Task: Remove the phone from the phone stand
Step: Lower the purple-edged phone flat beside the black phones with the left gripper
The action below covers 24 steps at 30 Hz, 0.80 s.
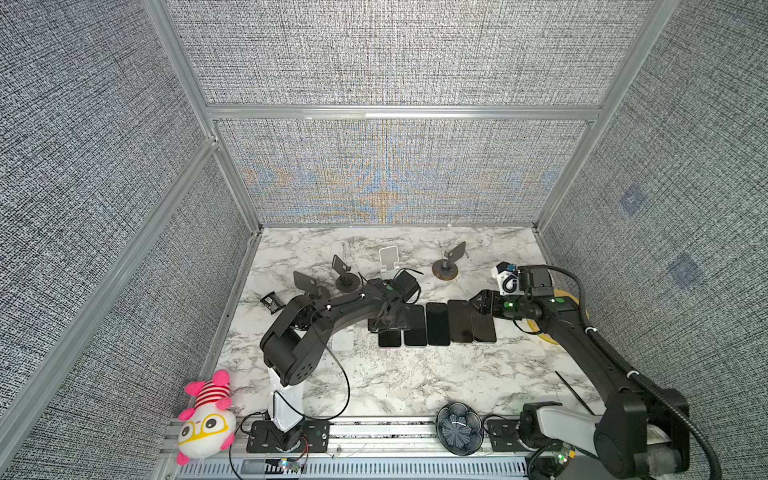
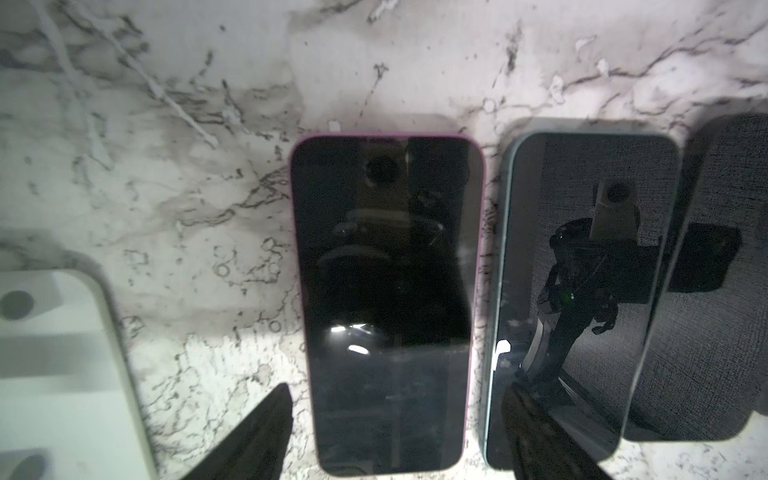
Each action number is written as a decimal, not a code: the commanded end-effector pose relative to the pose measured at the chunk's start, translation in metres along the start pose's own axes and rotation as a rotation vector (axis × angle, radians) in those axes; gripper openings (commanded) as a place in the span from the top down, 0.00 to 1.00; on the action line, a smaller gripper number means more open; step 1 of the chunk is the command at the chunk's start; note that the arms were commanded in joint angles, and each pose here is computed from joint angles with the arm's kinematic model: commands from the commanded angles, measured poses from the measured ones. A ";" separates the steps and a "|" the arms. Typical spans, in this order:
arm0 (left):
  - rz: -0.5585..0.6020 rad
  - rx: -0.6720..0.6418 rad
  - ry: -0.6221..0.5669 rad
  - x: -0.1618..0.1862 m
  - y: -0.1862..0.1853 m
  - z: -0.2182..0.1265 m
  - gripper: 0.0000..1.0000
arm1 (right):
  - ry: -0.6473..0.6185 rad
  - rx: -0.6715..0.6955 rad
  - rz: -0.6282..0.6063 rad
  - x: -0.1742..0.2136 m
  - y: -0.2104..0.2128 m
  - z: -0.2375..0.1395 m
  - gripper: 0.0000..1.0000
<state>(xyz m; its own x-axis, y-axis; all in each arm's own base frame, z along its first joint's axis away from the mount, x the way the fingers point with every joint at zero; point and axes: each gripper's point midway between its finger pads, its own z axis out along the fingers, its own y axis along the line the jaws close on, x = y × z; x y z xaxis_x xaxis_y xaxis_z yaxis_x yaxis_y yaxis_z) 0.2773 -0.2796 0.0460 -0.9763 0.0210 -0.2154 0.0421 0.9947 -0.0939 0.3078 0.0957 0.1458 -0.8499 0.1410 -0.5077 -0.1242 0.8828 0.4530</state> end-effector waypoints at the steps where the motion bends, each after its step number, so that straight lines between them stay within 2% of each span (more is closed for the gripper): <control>1: -0.005 -0.071 -0.010 0.001 0.018 -0.004 0.25 | 0.007 0.012 0.000 0.002 0.000 -0.003 0.31; 8: -0.061 -0.140 0.019 0.003 0.047 0.010 0.61 | 0.009 0.011 0.000 0.003 0.000 -0.003 0.31; 11: -0.062 -0.152 0.013 0.001 0.048 0.013 0.71 | 0.008 0.014 0.001 0.003 -0.001 -0.004 0.31; 20: -0.067 -0.205 0.003 -0.001 0.058 0.015 0.97 | 0.013 0.022 0.000 0.005 -0.003 -0.003 0.30; 24: -0.073 -0.204 0.017 0.001 0.060 0.021 1.00 | 0.013 0.016 0.004 0.004 -0.002 -0.002 0.30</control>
<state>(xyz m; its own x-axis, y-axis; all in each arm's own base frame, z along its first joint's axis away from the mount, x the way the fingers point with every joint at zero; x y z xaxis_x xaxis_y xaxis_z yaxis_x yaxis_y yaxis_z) 0.2843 -0.2272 0.0233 -0.9775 -0.0451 -0.2062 -0.0606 0.9957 0.0695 0.3036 0.0931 0.1446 -0.8554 0.1416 -0.4982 -0.1108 0.8896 0.4430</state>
